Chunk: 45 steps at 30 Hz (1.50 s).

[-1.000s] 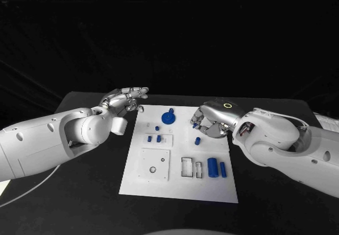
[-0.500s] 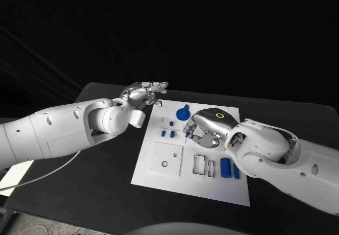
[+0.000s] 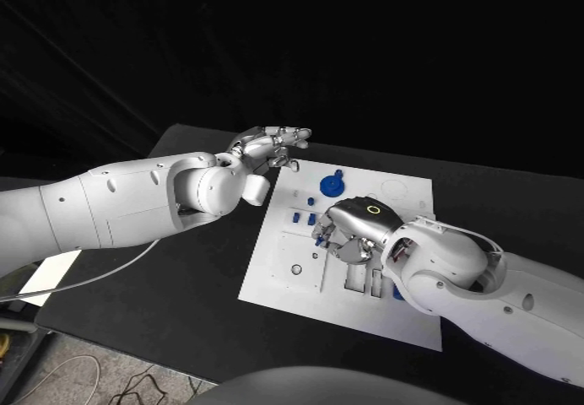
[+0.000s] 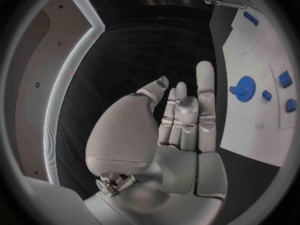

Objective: Assemble the parts on the task board

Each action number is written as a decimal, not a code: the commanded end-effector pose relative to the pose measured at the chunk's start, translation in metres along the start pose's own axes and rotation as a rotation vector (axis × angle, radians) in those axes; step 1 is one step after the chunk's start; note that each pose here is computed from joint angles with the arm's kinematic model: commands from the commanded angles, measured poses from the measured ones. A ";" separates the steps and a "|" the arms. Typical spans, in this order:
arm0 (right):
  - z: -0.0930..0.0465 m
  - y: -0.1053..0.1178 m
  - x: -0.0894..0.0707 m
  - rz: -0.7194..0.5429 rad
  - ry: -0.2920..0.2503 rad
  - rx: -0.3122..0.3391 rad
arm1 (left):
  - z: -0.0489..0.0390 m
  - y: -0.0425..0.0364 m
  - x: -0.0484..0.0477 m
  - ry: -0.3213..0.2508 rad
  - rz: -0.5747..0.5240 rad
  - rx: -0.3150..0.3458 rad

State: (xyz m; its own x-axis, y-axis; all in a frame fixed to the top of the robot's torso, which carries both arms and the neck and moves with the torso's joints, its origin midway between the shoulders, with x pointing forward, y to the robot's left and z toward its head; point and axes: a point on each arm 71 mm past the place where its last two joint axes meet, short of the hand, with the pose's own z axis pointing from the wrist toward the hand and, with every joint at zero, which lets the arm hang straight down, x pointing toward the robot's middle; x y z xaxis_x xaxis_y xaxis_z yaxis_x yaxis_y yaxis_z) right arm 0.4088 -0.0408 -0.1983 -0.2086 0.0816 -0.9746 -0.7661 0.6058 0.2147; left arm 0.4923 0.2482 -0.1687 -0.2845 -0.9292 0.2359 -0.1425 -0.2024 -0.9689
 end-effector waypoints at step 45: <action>0.005 -0.005 0.029 0.005 0.093 0.005 | -0.0001 -0.0011 0.0033 0.022 -0.002 0.006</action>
State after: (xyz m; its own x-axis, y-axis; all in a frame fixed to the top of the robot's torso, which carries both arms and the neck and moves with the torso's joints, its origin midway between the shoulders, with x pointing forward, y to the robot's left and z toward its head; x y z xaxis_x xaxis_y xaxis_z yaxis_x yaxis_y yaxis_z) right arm 0.4108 -0.0361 -0.2242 -0.2639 0.0346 -0.9639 -0.7604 0.6074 0.2300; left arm 0.4916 0.2469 -0.1683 -0.2887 -0.9276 0.2371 -0.1428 -0.2031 -0.9687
